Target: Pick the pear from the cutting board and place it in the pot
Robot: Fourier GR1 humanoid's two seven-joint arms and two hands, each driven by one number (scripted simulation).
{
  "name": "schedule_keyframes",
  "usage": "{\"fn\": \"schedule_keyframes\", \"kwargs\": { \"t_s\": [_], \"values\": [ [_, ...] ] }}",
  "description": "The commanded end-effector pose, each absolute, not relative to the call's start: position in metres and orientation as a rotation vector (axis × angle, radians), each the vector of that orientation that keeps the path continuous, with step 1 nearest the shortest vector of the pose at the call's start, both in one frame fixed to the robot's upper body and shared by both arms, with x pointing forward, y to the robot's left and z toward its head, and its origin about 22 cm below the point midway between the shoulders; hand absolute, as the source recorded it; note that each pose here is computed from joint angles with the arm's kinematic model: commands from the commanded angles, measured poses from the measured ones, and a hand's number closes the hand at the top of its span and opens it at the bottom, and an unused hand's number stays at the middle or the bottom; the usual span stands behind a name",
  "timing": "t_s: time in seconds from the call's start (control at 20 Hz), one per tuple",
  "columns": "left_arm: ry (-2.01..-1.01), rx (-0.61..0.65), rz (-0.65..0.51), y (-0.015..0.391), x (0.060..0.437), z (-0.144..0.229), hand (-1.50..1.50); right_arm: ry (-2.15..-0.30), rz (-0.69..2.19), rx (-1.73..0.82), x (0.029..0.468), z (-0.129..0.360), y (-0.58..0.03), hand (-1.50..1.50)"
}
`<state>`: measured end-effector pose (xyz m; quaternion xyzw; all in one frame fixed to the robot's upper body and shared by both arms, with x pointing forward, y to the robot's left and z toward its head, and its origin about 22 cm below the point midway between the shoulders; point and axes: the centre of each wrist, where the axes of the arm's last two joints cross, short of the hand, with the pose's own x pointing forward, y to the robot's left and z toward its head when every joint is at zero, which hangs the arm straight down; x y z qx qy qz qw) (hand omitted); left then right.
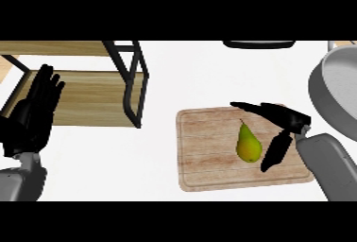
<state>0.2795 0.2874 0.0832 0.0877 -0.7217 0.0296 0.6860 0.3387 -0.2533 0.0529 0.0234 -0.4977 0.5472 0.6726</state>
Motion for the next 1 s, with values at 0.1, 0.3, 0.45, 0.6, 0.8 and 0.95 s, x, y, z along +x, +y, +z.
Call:
{"fn": "schedule_keyframes", "kwargs": {
  "t_s": [0.1, 0.3, 0.45, 0.6, 0.8, 0.95],
  "values": [
    [-1.605, 0.196, 0.061, 0.281, 0.291, 0.098, 0.0, -1.087, 1.226, 0.029, 0.351, 0.036, -0.256, -1.5],
    [-1.613, 0.204, 0.076, 0.294, 0.284, 0.075, 0.0, -1.062, 1.23, 0.042, 0.335, 0.012, -0.26, -1.5],
    [-1.61, 0.192, 0.06, 0.279, 0.29, 0.079, 0.0, -1.159, 1.366, 0.08, 0.353, 0.042, -0.255, 1.5],
    [-1.618, 0.188, 0.059, 0.263, 0.282, 0.083, 0.0, -1.2, 1.36, 0.048, 0.349, 0.017, -0.235, 1.5],
    [-1.612, 0.204, 0.072, 0.271, 0.286, 0.092, 0.0, -1.183, 1.367, 0.049, 0.348, 0.028, -0.225, 1.5],
    [-1.606, 0.208, 0.082, 0.287, 0.291, 0.097, 0.0, -1.204, 1.384, 0.065, 0.338, 0.011, -0.248, 1.5]
  ]
}}
